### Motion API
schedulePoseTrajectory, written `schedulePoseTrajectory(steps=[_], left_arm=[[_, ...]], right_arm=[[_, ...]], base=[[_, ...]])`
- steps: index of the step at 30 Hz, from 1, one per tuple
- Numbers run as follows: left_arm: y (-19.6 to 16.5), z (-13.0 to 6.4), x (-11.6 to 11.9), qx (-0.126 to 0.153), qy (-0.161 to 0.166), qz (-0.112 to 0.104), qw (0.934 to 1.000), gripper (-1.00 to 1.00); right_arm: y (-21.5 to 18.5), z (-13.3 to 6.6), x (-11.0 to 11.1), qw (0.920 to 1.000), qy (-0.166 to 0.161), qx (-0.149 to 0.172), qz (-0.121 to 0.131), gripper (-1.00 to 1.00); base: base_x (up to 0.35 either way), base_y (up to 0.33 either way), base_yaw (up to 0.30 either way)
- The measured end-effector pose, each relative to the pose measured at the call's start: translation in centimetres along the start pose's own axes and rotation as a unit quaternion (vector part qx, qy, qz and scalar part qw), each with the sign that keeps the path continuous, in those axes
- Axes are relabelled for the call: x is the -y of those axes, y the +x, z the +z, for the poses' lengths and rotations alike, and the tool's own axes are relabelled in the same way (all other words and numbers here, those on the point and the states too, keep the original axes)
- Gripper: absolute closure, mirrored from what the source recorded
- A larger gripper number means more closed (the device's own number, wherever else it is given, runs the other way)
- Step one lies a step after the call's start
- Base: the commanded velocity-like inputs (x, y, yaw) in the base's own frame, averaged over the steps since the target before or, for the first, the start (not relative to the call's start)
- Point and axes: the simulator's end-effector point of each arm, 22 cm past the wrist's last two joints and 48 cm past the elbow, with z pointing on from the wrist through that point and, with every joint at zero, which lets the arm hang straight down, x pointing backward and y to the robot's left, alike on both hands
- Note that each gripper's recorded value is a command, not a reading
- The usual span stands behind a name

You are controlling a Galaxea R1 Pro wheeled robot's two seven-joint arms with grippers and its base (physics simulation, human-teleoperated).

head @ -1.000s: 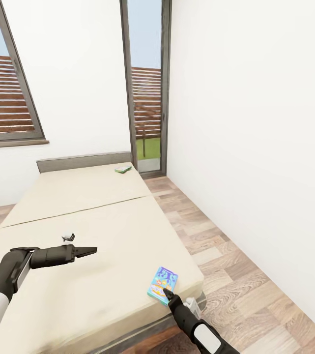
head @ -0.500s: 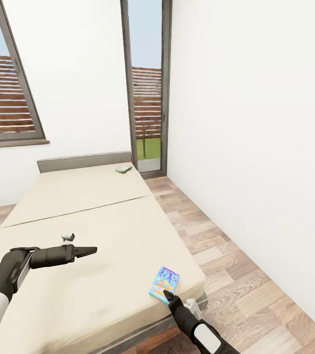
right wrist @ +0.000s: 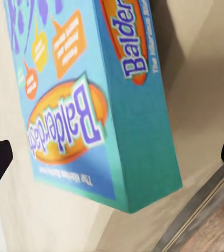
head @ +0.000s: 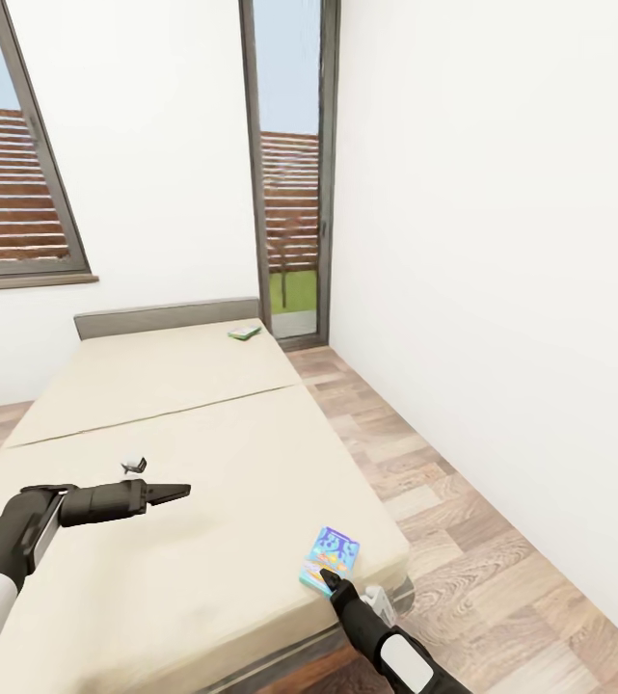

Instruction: Put all the toys in the child's room - the three board games (two on the bed and one on the table), the two jigsaw puzzles on the table, and the tennis ball on the table - inside the toy box on the table in the child's room.

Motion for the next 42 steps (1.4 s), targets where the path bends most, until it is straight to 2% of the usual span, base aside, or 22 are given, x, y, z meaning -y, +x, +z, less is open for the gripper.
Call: schedulePoseTrajectory(steps=[27,42], left_arm=[[0.01,0.04,0.00,0.000,0.000,0.000,1.0000,-1.00],[0.04,0.13,0.02,0.000,0.001,0.000,1.0000,-1.00]], right_arm=[[-0.10,0.03,-0.10,1.0000,-0.001,0.001,-0.002,-1.00],[-0.13,0.03,-0.11,1.0000,-0.001,0.002,-0.003,-1.00]], base=[[0.016,0.016,0.000],[0.000,-0.087,0.000]])
